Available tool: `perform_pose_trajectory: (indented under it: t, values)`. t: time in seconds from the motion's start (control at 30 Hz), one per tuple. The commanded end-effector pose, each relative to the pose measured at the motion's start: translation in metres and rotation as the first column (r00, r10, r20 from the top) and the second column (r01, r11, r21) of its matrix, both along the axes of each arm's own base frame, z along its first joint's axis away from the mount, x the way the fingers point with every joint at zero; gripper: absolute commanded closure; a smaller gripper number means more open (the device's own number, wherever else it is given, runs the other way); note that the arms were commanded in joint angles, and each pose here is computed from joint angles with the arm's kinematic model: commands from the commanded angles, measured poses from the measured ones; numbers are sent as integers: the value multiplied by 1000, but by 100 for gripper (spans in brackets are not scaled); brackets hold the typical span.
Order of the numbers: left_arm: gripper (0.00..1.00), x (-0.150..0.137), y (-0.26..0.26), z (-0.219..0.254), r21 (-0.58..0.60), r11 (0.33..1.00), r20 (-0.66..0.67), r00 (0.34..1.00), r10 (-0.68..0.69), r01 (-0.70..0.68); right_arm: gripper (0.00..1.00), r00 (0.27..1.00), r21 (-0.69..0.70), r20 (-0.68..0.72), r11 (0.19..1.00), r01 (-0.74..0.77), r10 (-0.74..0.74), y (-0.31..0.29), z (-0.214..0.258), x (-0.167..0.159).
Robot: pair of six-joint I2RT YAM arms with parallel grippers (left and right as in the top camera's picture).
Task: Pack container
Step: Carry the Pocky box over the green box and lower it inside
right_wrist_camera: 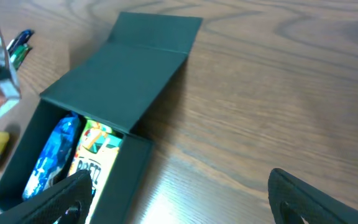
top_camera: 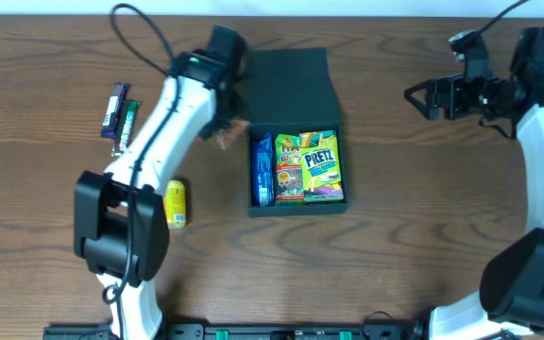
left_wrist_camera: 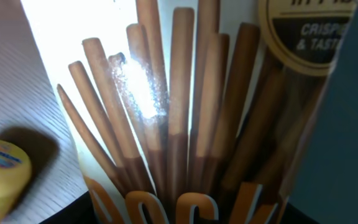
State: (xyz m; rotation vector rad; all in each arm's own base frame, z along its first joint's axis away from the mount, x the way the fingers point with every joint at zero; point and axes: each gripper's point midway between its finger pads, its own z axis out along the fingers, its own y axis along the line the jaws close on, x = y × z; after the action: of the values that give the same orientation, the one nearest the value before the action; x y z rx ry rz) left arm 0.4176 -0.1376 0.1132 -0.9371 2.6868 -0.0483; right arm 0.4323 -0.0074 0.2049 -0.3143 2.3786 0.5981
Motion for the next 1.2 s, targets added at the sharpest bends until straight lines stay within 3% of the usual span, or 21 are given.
perform_pose_trajectory:
  t: [0.0, 0.2, 0.37, 0.83, 1.07, 1.17]
  values:
    - [42, -6, -32, 7, 26, 991, 19, 991, -131, 130, 9, 999, 23, -3, 999, 35, -35, -15, 1, -1]
    - [42, -30, -96, 8, 21, 928, 29, 928, -372, 372, 8, 998, 22, -2, 998, 63, -63, -27, 1, -2]
    - [42, -48, -150, 14, 36, 821, 86, 817, -571, 570, 7, 998, 22, -2, 998, 63, -63, -27, 1, -2]
    - [44, -67, -177, -7, -54, 733, 43, 735, -676, 678, 5, 998, 22, -2, 998, 63, -63, -27, 1, -2]
    - [43, -84, -186, -12, -48, 694, 10, 695, -719, 718, 5, 998, 22, -5, 998, 63, -63, -27, 1, -2]
    - [38, -88, -187, -17, -51, 690, -8, 691, -723, 722, 5, 998, 24, -10, 998, 63, -63, -27, 0, -3]
